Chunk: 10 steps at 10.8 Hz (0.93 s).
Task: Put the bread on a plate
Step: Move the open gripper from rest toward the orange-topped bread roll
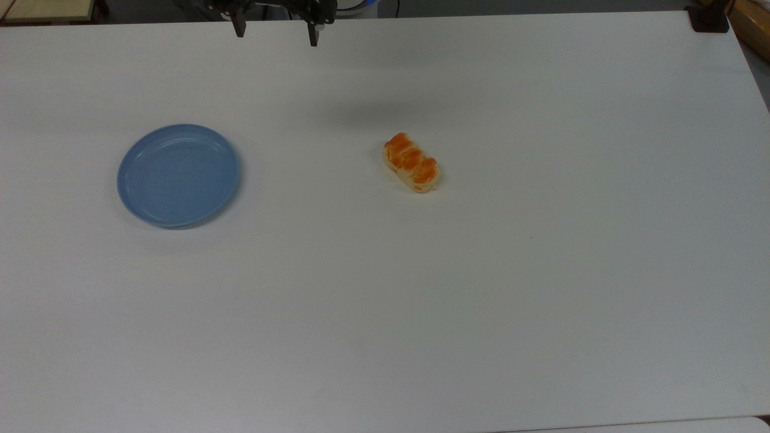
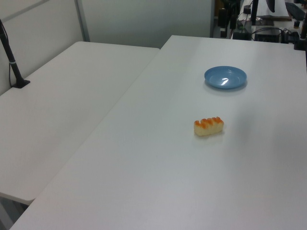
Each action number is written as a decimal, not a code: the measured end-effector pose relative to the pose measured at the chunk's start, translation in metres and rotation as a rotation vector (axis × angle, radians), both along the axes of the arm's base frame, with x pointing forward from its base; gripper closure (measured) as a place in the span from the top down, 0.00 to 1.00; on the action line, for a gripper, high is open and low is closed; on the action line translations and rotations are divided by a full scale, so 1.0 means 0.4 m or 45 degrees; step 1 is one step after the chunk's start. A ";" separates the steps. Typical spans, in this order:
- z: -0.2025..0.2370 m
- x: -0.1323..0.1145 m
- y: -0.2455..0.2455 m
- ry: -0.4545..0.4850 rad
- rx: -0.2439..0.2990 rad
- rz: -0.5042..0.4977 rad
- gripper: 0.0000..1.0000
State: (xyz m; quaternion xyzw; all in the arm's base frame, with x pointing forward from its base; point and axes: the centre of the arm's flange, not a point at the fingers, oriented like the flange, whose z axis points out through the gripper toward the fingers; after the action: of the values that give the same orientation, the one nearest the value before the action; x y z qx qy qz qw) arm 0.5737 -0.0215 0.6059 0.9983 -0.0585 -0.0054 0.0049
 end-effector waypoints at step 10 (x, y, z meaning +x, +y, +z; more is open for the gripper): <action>-0.003 0.002 -0.015 -0.012 -0.001 0.003 1.00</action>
State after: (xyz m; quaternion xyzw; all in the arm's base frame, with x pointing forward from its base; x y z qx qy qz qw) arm 0.5746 -0.0276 0.6048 0.9984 -0.0572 -0.0009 0.0049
